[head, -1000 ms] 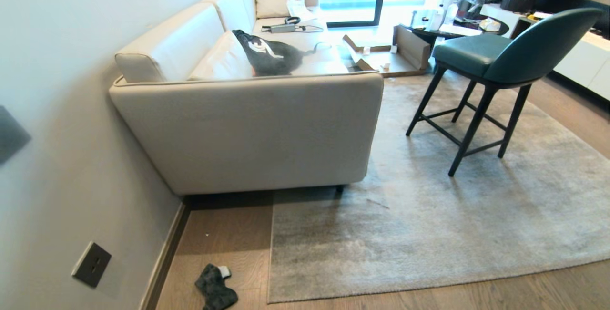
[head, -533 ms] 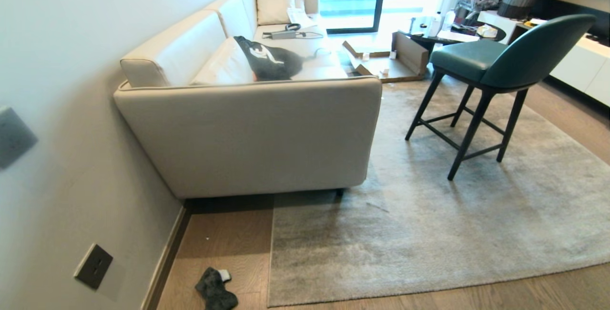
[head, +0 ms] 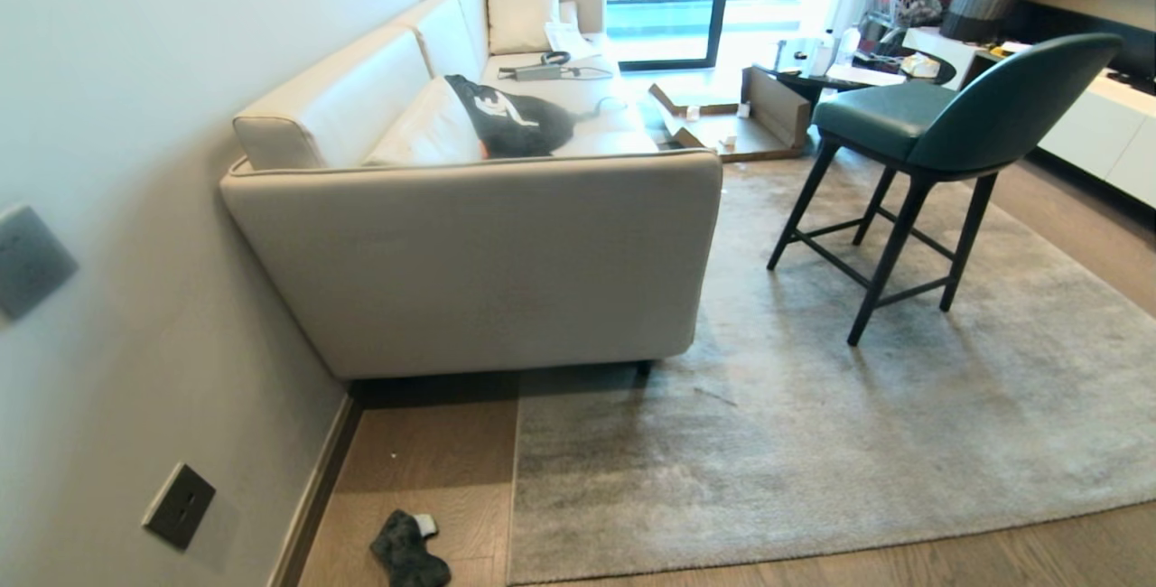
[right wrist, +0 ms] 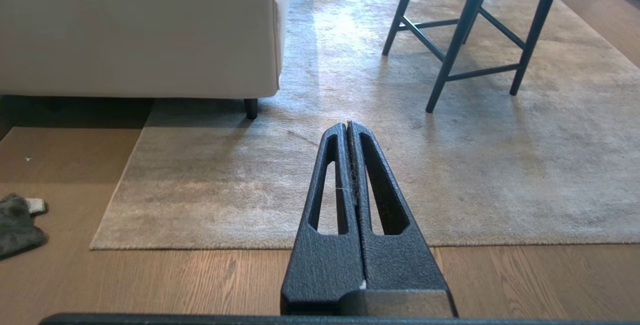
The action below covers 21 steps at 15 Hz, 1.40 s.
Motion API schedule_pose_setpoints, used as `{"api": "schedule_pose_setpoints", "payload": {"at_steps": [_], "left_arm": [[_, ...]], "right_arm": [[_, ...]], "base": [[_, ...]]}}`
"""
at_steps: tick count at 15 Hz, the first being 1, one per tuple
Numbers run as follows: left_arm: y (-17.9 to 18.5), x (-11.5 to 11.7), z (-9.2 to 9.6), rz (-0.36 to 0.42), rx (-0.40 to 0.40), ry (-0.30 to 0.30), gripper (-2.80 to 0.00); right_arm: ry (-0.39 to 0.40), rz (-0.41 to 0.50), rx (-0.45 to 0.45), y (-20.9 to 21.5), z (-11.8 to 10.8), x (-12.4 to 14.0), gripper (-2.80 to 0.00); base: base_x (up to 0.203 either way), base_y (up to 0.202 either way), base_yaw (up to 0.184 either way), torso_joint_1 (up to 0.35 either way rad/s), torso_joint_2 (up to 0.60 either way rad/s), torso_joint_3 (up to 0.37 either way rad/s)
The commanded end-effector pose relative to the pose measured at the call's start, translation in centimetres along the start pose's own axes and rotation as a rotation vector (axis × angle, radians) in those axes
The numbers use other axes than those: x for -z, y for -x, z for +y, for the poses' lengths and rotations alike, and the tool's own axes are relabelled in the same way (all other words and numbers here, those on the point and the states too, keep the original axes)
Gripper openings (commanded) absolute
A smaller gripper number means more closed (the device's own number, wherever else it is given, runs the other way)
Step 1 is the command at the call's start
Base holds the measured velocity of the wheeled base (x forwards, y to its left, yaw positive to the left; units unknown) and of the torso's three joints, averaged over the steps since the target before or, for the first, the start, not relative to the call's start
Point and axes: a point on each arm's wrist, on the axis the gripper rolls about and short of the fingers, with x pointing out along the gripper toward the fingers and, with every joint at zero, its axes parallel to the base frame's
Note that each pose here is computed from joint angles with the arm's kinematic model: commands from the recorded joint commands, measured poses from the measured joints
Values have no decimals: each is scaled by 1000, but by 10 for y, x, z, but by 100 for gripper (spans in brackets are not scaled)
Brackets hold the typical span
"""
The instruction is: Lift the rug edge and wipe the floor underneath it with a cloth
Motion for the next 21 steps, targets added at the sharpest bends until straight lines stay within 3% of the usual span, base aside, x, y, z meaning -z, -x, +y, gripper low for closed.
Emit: {"api": "schedule_pose_setpoints", "payload": {"at_steps": [1, 21], "left_arm": [[0, 0, 0, 0, 0, 1, -280], [0, 0, 0, 0, -1, 1, -280]], "right_arm": [[2, 2, -2, 0, 0, 0, -280], [0, 2, -1, 0, 0, 0, -280]], "base": [[0, 0, 0, 1, 7, 30], [0, 0, 0, 0, 0, 0]]}}
